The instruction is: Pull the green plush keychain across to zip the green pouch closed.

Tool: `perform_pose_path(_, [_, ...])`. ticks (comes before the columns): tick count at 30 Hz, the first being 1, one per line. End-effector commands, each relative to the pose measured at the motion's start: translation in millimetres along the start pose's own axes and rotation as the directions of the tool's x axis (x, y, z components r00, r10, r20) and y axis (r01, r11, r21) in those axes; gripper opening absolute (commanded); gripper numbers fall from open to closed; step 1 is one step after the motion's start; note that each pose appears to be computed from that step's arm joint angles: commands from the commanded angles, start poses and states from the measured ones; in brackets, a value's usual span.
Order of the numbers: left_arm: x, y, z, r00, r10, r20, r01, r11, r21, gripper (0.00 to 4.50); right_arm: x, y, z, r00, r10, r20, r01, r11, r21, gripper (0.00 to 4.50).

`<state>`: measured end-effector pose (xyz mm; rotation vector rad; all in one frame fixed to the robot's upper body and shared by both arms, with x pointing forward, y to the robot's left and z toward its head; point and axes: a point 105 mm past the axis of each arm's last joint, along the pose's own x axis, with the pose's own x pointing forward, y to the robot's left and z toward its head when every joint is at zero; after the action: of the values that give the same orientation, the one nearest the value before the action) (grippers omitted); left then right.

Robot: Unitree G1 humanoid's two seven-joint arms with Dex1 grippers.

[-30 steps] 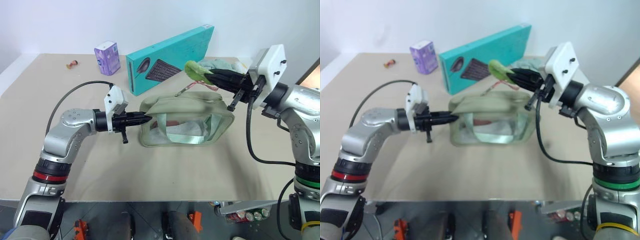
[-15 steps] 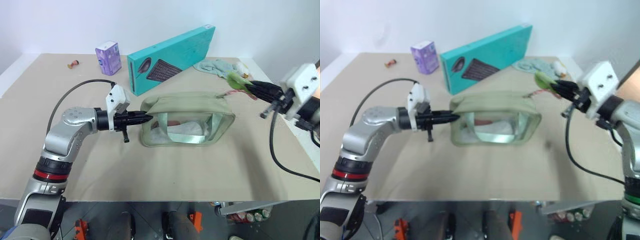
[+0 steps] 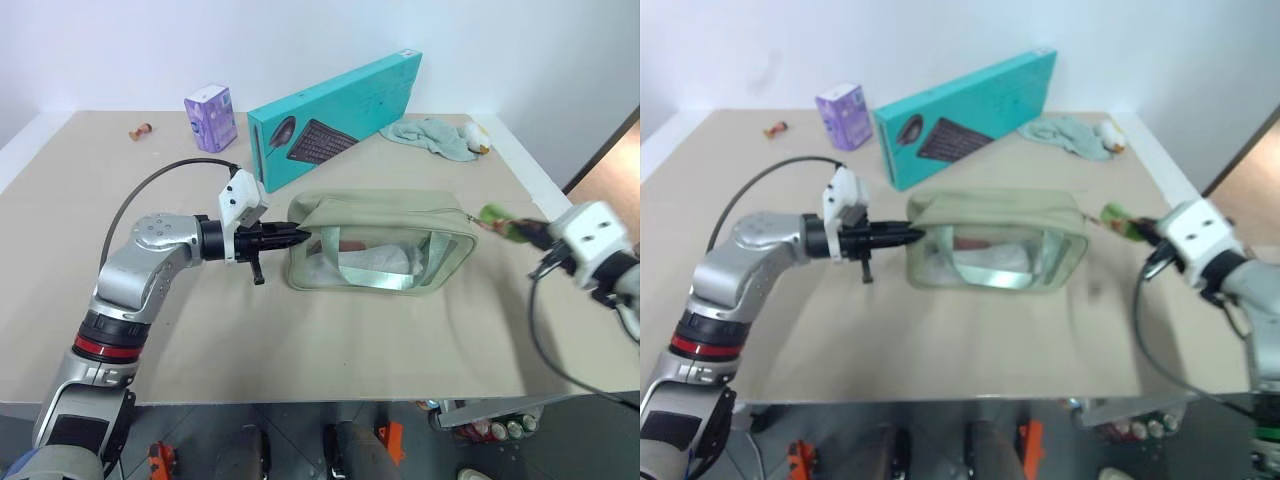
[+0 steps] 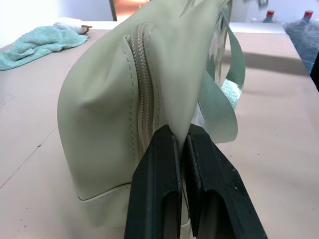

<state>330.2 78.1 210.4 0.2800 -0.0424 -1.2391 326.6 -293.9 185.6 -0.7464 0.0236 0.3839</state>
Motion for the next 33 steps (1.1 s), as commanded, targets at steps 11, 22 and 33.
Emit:
perform_pose_path(11, [0.5, 5.0, 11.9, 0.999, 0.034, 0.023, -0.035, 0.999, 0.042, 0.00, 15.4, 25.4, -29.4, 0.997, 0.047, -0.063, -0.050, 0.998, -0.048, 0.06])
perform_pose_path(22, [1.6, 9.3, 15.5, 0.996, 0.051, 0.067, -0.049, 0.998, -0.031, 0.00, 20.0, 24.0, -13.7, 0.998, 0.039, 0.039, -0.041, 0.998, 0.047, 0.70])
perform_pose_path(33, [-63.1, 37.5, 47.1, 0.958, 0.219, 0.184, -0.202, 0.974, -0.106, 3.80, -39.3, 18.3, 29.7, 0.992, 0.058, 0.113, -0.077, 0.983, 0.169, 4.45])
